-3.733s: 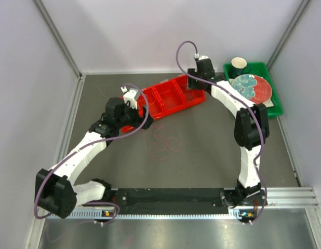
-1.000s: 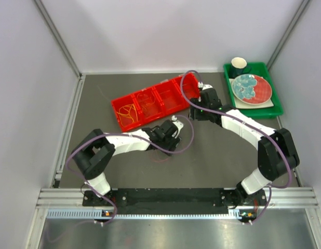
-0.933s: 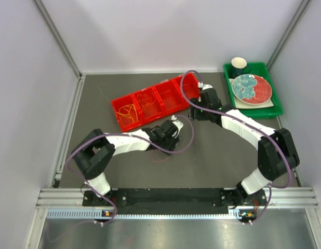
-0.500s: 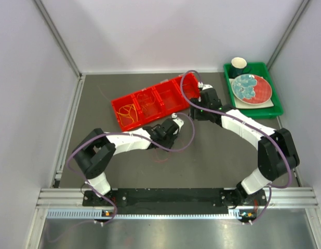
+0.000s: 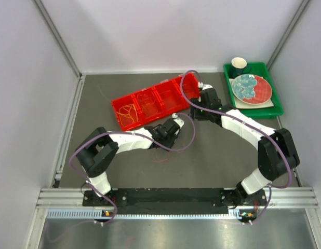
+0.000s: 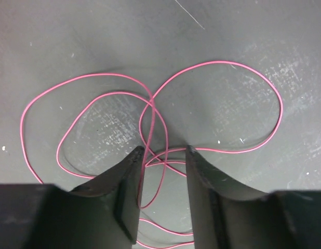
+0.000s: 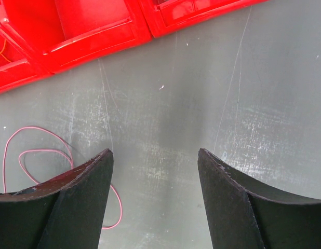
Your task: Untangle the cables
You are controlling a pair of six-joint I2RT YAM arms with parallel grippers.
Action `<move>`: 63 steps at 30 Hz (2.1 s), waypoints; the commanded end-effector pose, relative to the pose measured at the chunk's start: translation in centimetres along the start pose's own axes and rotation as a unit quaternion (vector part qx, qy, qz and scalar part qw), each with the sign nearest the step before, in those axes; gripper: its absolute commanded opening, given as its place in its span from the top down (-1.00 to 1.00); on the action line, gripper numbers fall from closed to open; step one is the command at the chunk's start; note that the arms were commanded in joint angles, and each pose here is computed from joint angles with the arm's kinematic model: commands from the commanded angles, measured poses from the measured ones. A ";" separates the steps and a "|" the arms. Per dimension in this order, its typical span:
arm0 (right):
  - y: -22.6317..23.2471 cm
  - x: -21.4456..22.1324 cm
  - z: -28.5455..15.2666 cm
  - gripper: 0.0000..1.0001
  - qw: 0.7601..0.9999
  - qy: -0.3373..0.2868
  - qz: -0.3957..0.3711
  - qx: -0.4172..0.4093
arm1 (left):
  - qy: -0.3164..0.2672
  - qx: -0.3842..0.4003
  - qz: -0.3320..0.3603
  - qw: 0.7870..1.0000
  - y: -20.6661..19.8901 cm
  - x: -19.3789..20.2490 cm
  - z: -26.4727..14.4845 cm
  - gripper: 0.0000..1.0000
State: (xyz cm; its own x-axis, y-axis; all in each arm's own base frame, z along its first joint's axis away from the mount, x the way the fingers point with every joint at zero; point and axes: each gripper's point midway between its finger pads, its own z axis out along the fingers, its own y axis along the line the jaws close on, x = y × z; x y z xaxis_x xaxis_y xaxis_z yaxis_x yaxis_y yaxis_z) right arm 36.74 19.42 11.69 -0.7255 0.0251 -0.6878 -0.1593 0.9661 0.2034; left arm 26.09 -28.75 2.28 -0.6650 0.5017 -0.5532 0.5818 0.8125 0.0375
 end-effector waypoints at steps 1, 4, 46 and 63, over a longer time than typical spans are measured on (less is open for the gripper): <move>0.8 -2.3 -0.4 -0.32 0.999 -0.034 0.007 -0.010 | 0.004 -0.017 0.003 1.000 0.5 0.5 0.2 0.24; 0.8 -2.3 -0.4 -0.32 0.999 -0.034 0.007 -0.010 | 0.006 -0.013 -0.001 1.000 0.4 0.9 0.4 0.49; -3.8 -4.3 -3.8 -0.29 0.994 -0.079 0.071 0.034 | -0.016 0.056 -0.078 0.995 1.1 -2.0 -4.8 -0.49; -3.2 -4.1 -3.2 -0.28 0.995 -0.064 0.070 0.021 | -0.022 0.019 0.005 1.000 1.8 -3.1 -1.4 -0.64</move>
State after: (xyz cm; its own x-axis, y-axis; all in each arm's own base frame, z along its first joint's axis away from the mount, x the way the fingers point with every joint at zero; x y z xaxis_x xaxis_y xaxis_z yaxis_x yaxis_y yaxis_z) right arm 36.77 15.00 14.01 -0.6856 0.1591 -0.7104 -0.0262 0.9698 0.2425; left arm 26.43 -26.48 3.32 -0.7331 0.4509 -0.5091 0.5407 0.8405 -0.0343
